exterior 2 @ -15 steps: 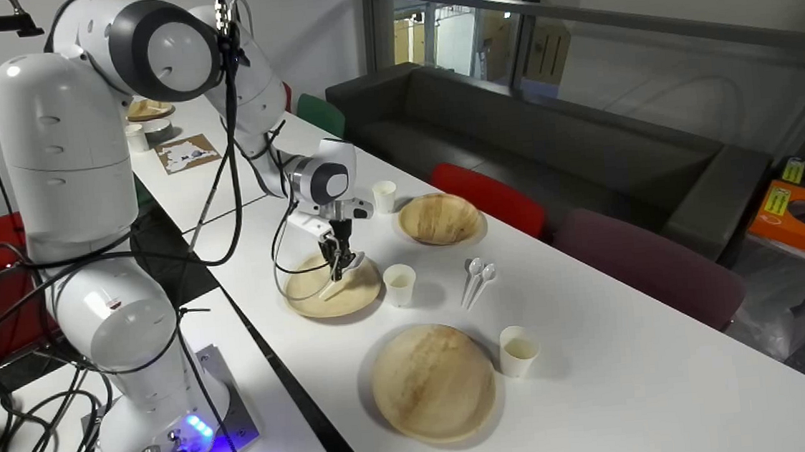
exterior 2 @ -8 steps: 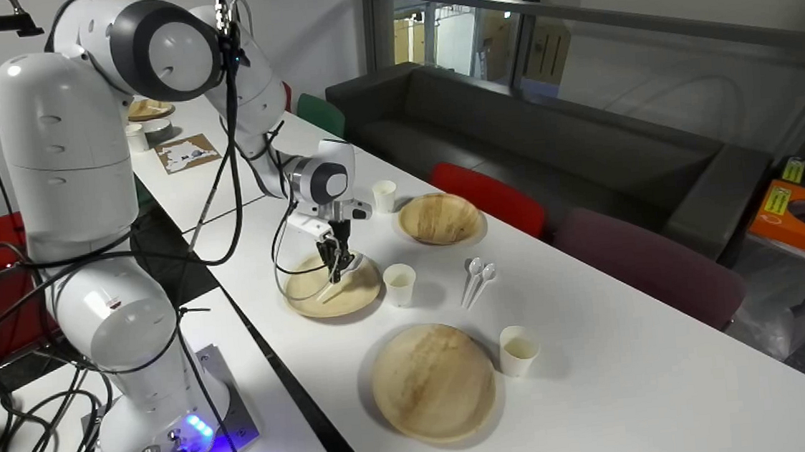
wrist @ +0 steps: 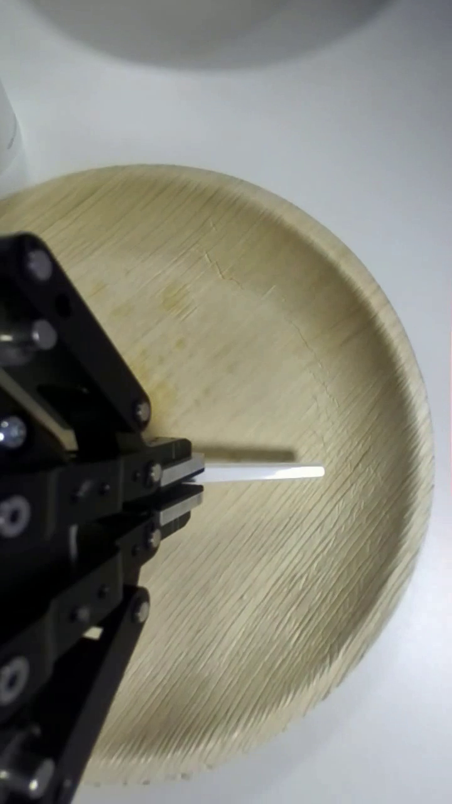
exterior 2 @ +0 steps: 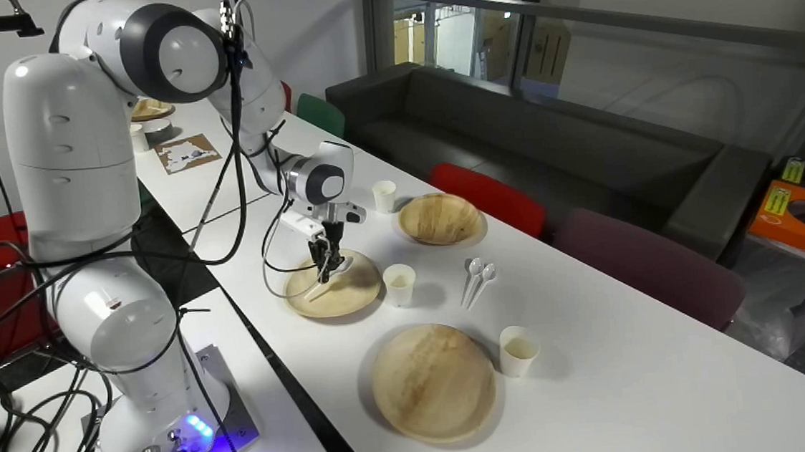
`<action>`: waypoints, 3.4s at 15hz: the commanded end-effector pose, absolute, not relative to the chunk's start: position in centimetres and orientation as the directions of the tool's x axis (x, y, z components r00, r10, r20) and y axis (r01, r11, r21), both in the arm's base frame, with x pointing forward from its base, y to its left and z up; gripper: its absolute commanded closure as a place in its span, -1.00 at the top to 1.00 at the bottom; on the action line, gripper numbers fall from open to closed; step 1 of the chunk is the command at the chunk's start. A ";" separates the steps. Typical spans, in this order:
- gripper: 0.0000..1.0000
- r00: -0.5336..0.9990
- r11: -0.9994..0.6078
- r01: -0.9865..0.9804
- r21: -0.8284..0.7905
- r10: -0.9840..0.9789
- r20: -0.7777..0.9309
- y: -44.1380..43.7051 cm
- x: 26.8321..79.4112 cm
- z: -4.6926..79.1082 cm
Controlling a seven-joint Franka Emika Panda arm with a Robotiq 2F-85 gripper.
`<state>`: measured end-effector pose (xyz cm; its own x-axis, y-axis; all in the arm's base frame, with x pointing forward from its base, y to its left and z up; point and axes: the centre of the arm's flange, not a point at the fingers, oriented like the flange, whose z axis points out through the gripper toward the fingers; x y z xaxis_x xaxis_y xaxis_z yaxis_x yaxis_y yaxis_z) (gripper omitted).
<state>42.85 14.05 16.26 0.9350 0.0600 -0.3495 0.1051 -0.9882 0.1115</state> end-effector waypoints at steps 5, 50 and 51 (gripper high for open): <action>-0.96 0.919 -0.997 0.058 0.057 0.031 -0.394 14.5 43.6 16.8; -0.94 0.919 -0.993 0.068 0.095 0.026 -0.394 14.2 44.4 15.6; -0.83 0.919 -0.993 0.068 0.096 0.025 -0.394 14.2 44.4 15.6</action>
<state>43.89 14.45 15.33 0.9250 0.0261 -0.3791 0.0602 -0.9951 0.0783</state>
